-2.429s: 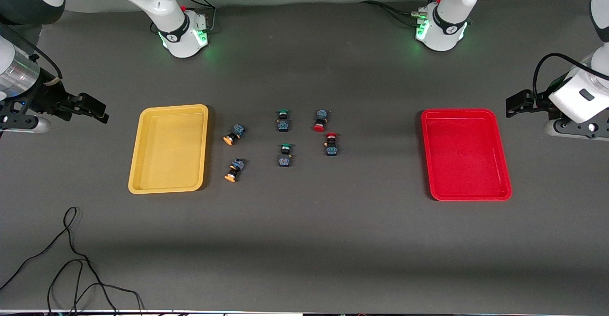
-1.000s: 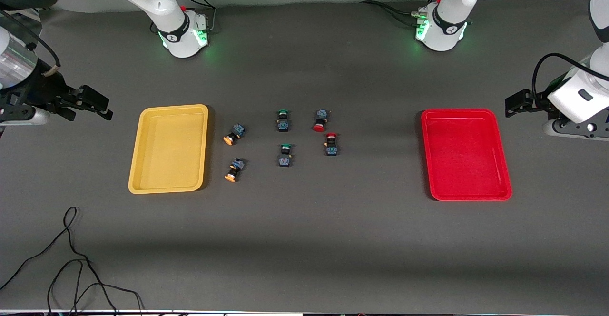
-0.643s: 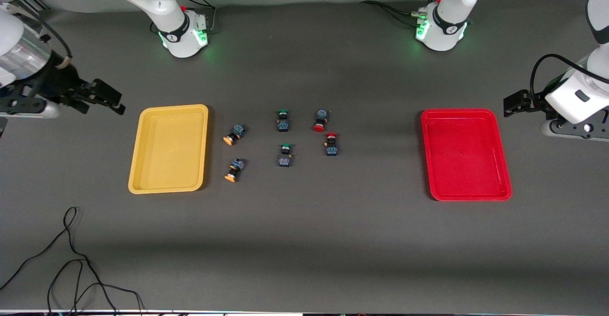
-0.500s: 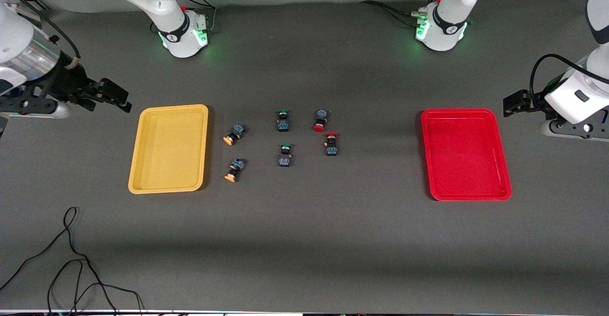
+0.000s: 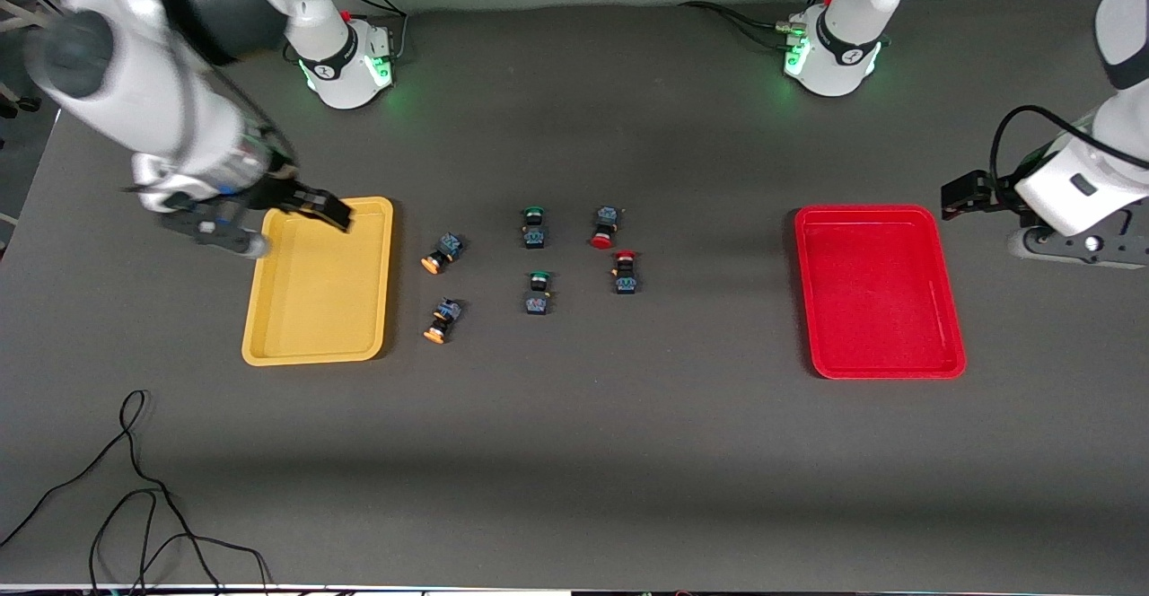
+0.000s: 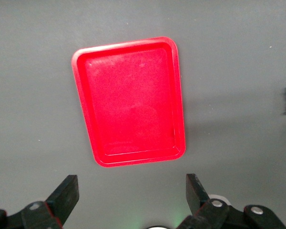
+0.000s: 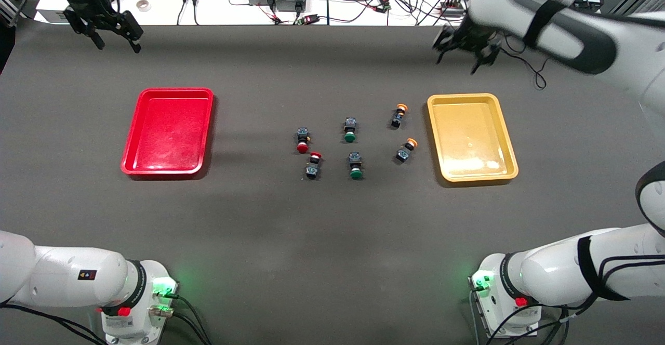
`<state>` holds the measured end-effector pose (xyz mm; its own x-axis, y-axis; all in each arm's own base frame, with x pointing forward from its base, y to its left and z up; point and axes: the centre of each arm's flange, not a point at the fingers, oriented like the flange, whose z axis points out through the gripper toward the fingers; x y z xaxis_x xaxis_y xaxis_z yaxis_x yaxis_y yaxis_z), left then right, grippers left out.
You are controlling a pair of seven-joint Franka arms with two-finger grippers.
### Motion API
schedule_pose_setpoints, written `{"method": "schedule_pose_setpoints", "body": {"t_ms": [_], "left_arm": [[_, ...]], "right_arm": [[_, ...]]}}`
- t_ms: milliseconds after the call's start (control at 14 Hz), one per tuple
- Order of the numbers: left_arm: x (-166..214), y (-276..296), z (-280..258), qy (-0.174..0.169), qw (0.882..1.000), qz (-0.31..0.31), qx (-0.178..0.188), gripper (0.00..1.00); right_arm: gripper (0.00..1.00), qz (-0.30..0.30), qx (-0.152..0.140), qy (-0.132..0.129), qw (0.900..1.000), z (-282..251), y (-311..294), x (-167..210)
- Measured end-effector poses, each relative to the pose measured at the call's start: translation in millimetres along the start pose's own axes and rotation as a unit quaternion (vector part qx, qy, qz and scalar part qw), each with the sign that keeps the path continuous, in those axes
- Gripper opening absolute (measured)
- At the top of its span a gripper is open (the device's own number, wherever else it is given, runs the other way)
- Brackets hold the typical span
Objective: Place red and yellow buttons in trays
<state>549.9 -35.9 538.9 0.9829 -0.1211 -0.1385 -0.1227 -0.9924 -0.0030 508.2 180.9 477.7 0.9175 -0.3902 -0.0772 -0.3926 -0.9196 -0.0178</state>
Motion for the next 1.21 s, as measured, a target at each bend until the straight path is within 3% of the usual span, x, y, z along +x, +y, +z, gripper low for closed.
{"method": "schedule_pose_setpoints", "body": {"t_ms": [643, 1000, 1214], "left_arm": [[-34.0, 196.3, 75.2, 0.032, 0.999, -0.039, 0.013, 1.00], [-61.5, 315.9, 105.9, 0.068, 0.998, -0.014, -0.011, 1.00], [-77.9, 377.0, 129.5, 0.068, 0.997, 0.007, -0.018, 1.00]], "right_arm": [[1.00, 0.089, -0.009, 0.003, 0.996, 176.5, -12.5, -45.3], [1.00, 0.114, -0.014, 0.003, 0.993, 245.7, -24.1, -50.7], [1.00, 0.116, -0.023, 0.000, 0.993, 279.3, -31.3, -63.0]]}}
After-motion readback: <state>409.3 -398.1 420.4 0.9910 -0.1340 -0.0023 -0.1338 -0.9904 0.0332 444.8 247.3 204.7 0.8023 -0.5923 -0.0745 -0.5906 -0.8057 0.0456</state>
